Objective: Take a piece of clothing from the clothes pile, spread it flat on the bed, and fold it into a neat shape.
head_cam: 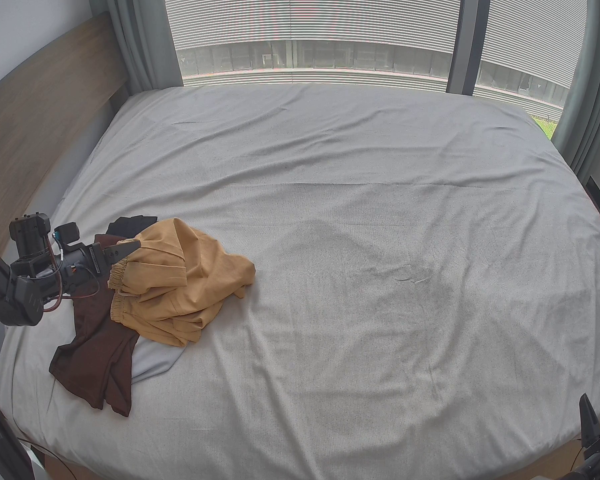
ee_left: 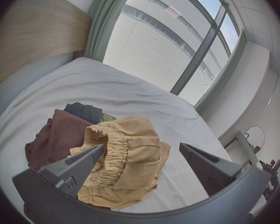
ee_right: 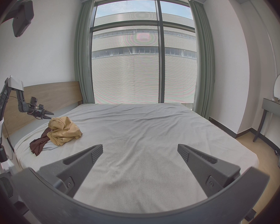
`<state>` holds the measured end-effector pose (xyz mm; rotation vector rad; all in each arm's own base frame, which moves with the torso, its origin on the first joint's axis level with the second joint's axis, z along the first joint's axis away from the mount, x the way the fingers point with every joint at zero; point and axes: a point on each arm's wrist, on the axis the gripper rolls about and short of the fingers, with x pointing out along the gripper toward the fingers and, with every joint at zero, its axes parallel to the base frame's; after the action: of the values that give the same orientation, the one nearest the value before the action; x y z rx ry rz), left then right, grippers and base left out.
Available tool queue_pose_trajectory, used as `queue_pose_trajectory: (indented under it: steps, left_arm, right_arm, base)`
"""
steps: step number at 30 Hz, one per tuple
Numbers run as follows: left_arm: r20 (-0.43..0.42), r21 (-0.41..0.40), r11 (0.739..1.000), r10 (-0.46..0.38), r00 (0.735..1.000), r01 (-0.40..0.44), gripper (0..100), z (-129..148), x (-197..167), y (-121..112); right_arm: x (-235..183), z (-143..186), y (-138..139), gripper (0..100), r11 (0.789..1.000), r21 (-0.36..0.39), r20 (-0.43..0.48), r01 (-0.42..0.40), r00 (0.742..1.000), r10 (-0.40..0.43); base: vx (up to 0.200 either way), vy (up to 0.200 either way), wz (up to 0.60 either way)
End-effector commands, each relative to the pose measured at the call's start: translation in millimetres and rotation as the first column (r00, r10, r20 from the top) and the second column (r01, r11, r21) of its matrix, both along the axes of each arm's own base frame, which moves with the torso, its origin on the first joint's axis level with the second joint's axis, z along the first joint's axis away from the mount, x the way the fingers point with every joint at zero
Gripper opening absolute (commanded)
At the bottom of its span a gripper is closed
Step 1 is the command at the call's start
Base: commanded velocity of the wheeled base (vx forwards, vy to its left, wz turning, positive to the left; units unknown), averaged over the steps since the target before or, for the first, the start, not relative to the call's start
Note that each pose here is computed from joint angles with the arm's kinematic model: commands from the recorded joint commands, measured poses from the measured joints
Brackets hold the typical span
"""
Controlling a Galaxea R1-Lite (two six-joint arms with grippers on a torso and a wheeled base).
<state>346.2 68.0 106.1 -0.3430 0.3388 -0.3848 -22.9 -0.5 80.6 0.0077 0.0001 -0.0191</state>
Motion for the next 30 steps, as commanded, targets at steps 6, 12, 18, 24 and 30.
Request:
queue_pose_trajectory:
  steps: [6,12,18,24,30]
  left_arm:
    - [-0.025,-0.006,1.0,-0.011,1.0,0.011,100,-12,6,-2]
    - [-0.03,-0.008,0.999,-0.039,0.999,0.039,100,-13,7,-12]
    - [-0.037,-0.009,0.998,-0.059,0.998,0.059,100,-17,10,-19]
    - [-0.033,-0.005,0.998,-0.07,0.997,0.07,100,-19,15,-24]
    - [-0.013,0.001,0.998,-0.066,0.998,0.066,100,-31,23,-22]
  right_arm:
    - [0,-5,0,100,1.0,0.002,-0.004,-0.001,1.0,0.001]
    - [0,-5,0,100,1.0,0.002,-0.004,-0.001,1.0,0.001]
    - [0,-5,0,100,1.0,0.002,-0.004,-0.001,1.0,0.001]
    - [0,-5,0,100,1.0,0.003,-0.004,-0.001,1.0,0.001]
    - [0,-5,0,100,1.0,0.002,-0.004,-0.001,1.0,0.001]
  base:
    - [0.0,0.0,0.0]
    - [0.0,0.0,0.0]
    - [0.0,0.0,0.0]
    - [0.0,0.0,0.0]
    - [0.0,0.0,0.0]
